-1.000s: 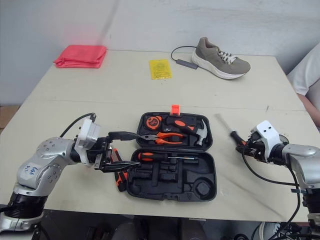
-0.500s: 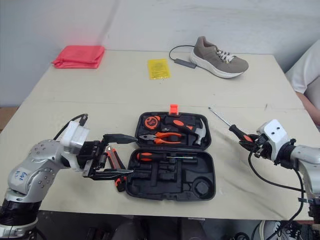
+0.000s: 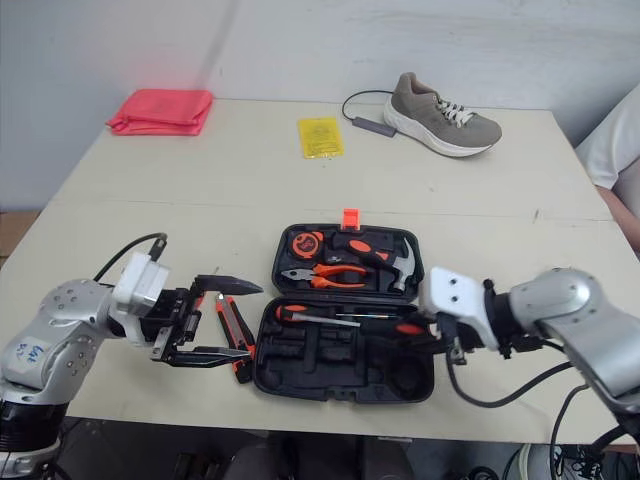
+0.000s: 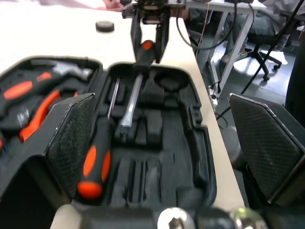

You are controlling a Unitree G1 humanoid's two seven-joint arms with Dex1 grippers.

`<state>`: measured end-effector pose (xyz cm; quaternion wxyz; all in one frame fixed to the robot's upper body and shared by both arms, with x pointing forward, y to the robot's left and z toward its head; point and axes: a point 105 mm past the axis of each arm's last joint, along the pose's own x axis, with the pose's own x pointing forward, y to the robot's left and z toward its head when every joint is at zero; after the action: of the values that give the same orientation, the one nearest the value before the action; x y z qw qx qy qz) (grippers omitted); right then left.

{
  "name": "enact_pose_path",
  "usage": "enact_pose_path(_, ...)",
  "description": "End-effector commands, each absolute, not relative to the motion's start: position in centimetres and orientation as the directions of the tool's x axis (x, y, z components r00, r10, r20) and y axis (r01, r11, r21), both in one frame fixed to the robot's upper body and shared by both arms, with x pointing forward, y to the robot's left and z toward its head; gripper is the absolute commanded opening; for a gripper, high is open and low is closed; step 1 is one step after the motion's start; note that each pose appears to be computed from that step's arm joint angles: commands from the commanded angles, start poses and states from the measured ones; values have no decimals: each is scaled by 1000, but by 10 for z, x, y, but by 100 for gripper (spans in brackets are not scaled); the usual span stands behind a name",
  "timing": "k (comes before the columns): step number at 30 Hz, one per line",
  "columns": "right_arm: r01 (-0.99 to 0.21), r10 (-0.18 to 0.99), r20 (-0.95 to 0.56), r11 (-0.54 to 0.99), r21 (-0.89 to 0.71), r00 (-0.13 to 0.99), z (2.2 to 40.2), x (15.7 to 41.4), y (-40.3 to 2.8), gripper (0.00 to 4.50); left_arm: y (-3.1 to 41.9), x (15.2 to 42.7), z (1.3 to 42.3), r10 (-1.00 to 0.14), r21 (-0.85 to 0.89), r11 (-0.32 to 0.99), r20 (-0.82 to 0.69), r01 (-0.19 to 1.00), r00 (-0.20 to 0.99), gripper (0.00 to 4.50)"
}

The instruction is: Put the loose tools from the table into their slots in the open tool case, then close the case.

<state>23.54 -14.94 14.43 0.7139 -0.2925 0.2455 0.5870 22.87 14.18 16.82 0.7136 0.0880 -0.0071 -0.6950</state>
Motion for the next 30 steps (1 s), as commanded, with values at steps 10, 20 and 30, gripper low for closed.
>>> enact_pose_path(10, -970, 627, -741, 132, -204, 241, 144, 251, -143, 99, 142, 226, 165, -992, 151, 35, -116, 988, 53, 450)
enact_pose_path(20, -969, 599, -762, 133, -209, 246, 134, 259, -145, 99, 141, 227, 163, -990, 154, 47, -126, 987, 66, 450)
enact_pose_path(30, -975, 584, -781, 128, -183, 223, 122, 257, -149, 99, 141, 228, 163, -989, 157, 57, -128, 986, 78, 450)
